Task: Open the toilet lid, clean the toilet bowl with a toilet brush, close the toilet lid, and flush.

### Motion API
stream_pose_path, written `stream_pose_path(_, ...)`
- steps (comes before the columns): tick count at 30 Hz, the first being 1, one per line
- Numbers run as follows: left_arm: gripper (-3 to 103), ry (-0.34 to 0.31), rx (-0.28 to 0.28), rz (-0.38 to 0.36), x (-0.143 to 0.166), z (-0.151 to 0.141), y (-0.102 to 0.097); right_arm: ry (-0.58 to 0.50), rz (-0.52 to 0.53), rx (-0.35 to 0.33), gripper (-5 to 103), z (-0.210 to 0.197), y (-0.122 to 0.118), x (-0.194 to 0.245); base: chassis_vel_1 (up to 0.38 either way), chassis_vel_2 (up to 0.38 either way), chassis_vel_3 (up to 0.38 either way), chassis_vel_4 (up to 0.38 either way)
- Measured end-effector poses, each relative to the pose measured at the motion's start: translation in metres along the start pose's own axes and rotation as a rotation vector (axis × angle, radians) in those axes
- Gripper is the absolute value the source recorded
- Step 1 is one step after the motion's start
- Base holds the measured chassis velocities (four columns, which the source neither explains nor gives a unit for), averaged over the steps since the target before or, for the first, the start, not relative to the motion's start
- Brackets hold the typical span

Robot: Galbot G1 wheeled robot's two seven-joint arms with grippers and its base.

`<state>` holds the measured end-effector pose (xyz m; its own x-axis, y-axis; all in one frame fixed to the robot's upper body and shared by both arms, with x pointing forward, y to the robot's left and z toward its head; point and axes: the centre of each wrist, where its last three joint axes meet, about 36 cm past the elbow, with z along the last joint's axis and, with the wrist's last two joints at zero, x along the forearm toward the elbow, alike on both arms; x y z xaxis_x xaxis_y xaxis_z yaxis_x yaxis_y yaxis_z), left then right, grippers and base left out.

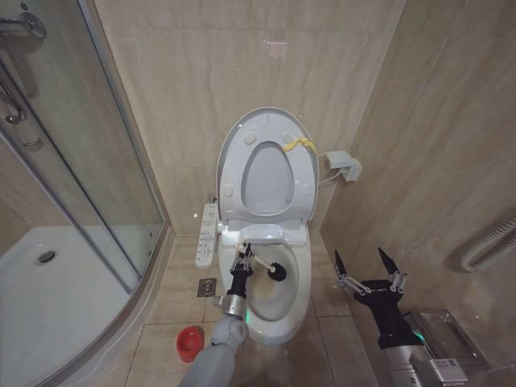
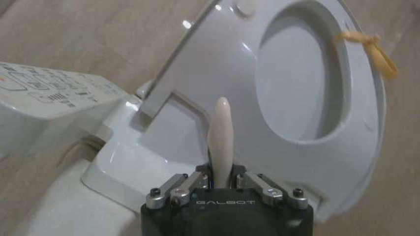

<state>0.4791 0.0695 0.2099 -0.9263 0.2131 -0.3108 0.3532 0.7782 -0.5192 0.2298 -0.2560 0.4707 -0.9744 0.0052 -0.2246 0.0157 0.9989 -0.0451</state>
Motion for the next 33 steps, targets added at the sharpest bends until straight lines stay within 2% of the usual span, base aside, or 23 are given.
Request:
stream_pose_path(2,19,-0.012,0.020,-0.007,-0.003,-0.001,-0.002,0.000,0.000,0.000,100,0.000,0.000,0.000,0.000,0.000,0.000,0.000)
stream_pose_path(4,19,-0.039,0.069,-0.029,-0.010,-0.006,-0.004,0.000,0.000,0.000,100,0.000,0.000,0.000,0.000,0.000,0.000,0.000)
stream_pose_path(6,19,-0.057,0.095,-0.040,-0.015,-0.009,-0.005,0.000,0.000,0.000,100,0.000,0.000,0.000,0.000,0.000,0.000,0.000)
stream_pose_path(11,19,-0.061,0.123,-0.047,-0.019,-0.011,-0.006,0.000,0.000,0.000,100,0.000,0.000,0.000,0.000,0.000,0.000,0.000)
stream_pose_path(17,19,-0.011,0.162,-0.060,-0.010,-0.001,0.000,0.000,0.000,0.000,100,0.000,0.000,0.000,0.000,0.000,0.000,0.000)
stream_pose_path(21,19,0.003,0.158,-0.058,-0.011,0.002,0.008,0.000,0.000,0.000,100,0.000,0.000,0.000,0.000,0.000,0.000,0.000)
stream_pose_path(23,19,0.003,0.159,-0.057,-0.013,0.003,0.010,0.000,0.000,0.000,100,0.000,0.000,0.000,0.000,0.000,0.000,0.000)
stream_pose_path(28,19,-0.009,0.206,-0.072,-0.023,-0.001,0.008,0.000,0.000,0.000,100,0.000,0.000,0.000,0.000,0.000,0.000,0.000)
stream_pose_path(33,19,-0.027,0.242,-0.067,-0.034,-0.009,-0.001,0.000,0.000,0.000,100,0.000,0.000,0.000,0.000,0.000,0.000,0.000)
